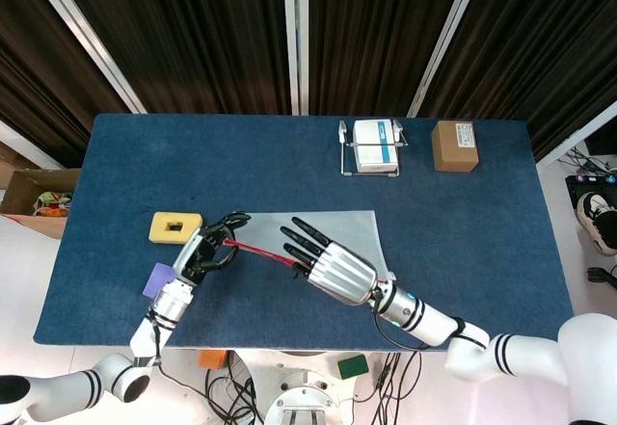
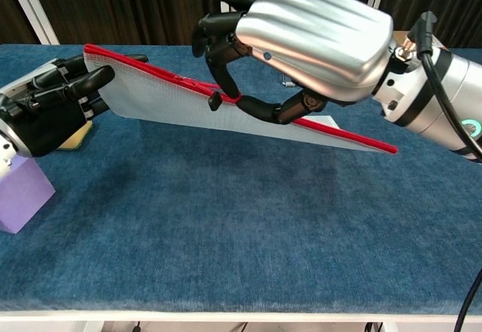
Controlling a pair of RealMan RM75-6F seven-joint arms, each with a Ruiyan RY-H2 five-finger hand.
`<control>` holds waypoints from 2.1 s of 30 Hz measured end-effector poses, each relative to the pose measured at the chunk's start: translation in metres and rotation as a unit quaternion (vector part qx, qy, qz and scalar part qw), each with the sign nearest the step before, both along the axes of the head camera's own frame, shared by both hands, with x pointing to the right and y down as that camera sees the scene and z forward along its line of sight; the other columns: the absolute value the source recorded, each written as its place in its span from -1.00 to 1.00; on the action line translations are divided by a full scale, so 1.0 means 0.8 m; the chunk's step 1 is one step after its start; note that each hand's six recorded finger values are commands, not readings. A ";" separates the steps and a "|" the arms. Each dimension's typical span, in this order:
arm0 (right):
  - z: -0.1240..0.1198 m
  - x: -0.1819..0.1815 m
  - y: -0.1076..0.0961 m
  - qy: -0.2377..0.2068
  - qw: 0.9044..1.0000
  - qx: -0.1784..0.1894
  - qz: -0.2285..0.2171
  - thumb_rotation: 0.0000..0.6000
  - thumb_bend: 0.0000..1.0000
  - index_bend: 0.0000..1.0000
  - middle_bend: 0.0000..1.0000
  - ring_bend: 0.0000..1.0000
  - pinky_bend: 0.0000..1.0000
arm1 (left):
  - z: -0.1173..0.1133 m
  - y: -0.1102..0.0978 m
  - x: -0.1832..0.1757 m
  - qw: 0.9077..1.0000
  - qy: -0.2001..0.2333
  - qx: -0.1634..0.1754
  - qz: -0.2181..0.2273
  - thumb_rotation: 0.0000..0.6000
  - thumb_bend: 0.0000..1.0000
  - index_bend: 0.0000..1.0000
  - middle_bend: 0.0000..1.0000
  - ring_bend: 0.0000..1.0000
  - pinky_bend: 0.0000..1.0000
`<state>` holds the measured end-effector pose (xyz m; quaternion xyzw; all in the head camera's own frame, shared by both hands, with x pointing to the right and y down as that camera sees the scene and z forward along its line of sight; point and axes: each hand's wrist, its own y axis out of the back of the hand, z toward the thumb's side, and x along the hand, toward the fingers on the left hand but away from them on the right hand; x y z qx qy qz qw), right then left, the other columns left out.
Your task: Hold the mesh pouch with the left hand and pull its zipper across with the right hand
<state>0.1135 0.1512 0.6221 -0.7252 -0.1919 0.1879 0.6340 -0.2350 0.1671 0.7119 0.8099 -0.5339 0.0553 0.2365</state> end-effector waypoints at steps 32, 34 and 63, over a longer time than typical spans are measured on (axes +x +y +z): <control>0.029 0.192 0.061 0.092 0.986 -0.081 0.109 1.00 0.48 0.37 -0.42 -0.98 -1.00 | 0.015 -0.003 -0.027 0.996 -0.084 0.009 -0.040 1.00 0.07 0.35 -0.50 -0.79 -0.72; 0.031 0.194 0.062 0.092 0.986 -0.084 0.110 1.00 0.48 0.37 -0.42 -0.98 -1.00 | 0.016 -0.003 -0.026 0.995 -0.086 0.009 -0.040 1.00 0.07 0.33 -0.50 -0.79 -0.72; 0.043 0.178 0.035 0.150 0.960 -0.171 0.160 1.00 -0.96 -1.00 -0.97 -1.00 -1.00 | -0.102 -0.019 -0.137 0.793 -0.558 0.223 0.101 1.00 -0.52 -0.55 -0.67 -0.83 -0.73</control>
